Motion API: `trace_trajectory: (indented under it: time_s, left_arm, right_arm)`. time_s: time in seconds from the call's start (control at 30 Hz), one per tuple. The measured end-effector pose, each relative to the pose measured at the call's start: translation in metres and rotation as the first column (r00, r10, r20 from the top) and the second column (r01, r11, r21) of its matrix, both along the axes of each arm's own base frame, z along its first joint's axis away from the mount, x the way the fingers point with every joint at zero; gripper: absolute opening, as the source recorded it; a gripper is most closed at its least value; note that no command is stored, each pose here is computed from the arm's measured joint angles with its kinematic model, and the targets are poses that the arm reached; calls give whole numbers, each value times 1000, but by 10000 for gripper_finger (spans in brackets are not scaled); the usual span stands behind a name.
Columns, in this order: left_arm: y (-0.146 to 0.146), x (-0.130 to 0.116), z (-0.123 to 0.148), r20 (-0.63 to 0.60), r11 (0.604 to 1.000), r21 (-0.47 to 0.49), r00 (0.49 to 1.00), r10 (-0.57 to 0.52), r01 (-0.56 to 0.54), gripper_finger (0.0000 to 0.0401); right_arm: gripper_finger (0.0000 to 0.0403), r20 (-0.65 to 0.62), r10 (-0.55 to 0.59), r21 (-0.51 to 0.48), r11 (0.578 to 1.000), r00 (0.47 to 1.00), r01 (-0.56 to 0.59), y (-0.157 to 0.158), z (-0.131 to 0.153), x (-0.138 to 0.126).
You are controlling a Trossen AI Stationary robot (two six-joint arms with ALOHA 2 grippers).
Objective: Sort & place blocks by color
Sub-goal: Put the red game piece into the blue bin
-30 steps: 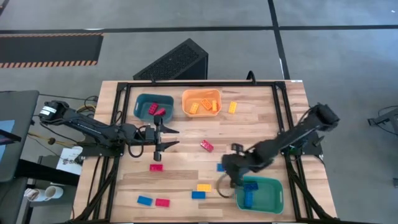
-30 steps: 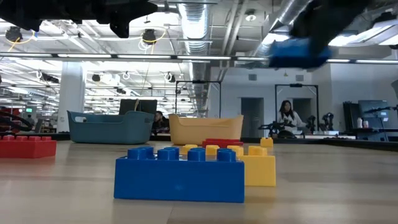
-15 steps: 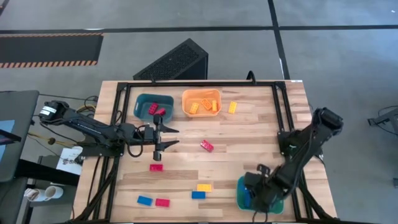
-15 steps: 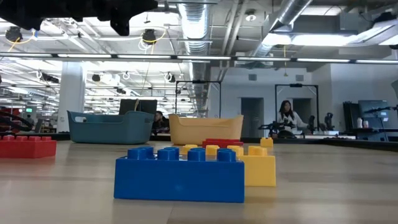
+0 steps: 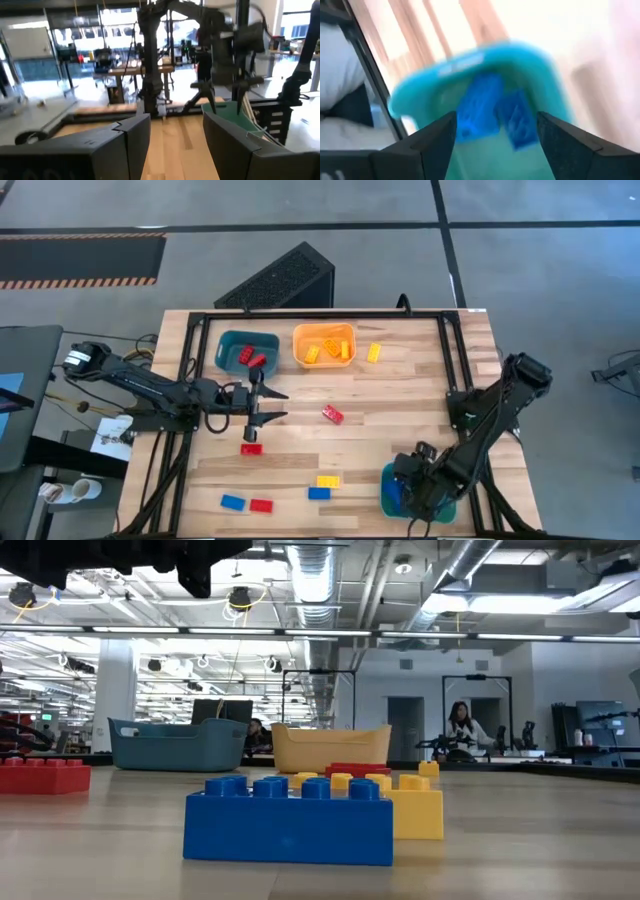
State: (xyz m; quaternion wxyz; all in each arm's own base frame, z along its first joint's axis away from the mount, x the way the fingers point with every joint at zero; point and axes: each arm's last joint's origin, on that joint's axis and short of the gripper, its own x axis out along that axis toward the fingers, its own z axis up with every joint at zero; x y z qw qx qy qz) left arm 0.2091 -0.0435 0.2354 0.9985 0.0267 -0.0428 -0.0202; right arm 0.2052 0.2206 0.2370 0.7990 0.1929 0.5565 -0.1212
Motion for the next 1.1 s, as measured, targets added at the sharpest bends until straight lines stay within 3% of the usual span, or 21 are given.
trace_trajectory:
  time_s: [0.13, 0.27, 0.43, 0.6, 0.8, 1.1]
  left_arm:
    - [0, 0, -8, -87, 999, -41, 996, -4, 1, 173]
    - [0, 0, -19, -199, 994, -112, 980, -16, -6, 174]
    - [-2, 1, -26, -436, 983, -184, 897, -74, -9, 174]
    - [-2, 0, -18, -605, 982, -175, 795, -52, -69, 174]
    - [-3, -2, -8, -697, 982, -177, 712, -84, -57, 174]
    - [-6, -14, -22, -798, 954, -279, 579, -167, -108, 183]
  right_arm:
    - [296, 181, 41, -108, 994, 983, -21, -11, 20, -1]
    - [296, 416, 100, -248, 969, 904, 7, -17, 43, 2]
    - [296, 457, 206, -349, 936, 866, -39, -28, 57, 9]
    - [296, 479, 260, -353, 932, 838, -87, -49, 41, 22]
    - [291, 607, 321, -265, 944, 727, -196, -89, 9, 37]
    - [286, 745, 349, -380, 923, 568, -69, -147, 7, 39]
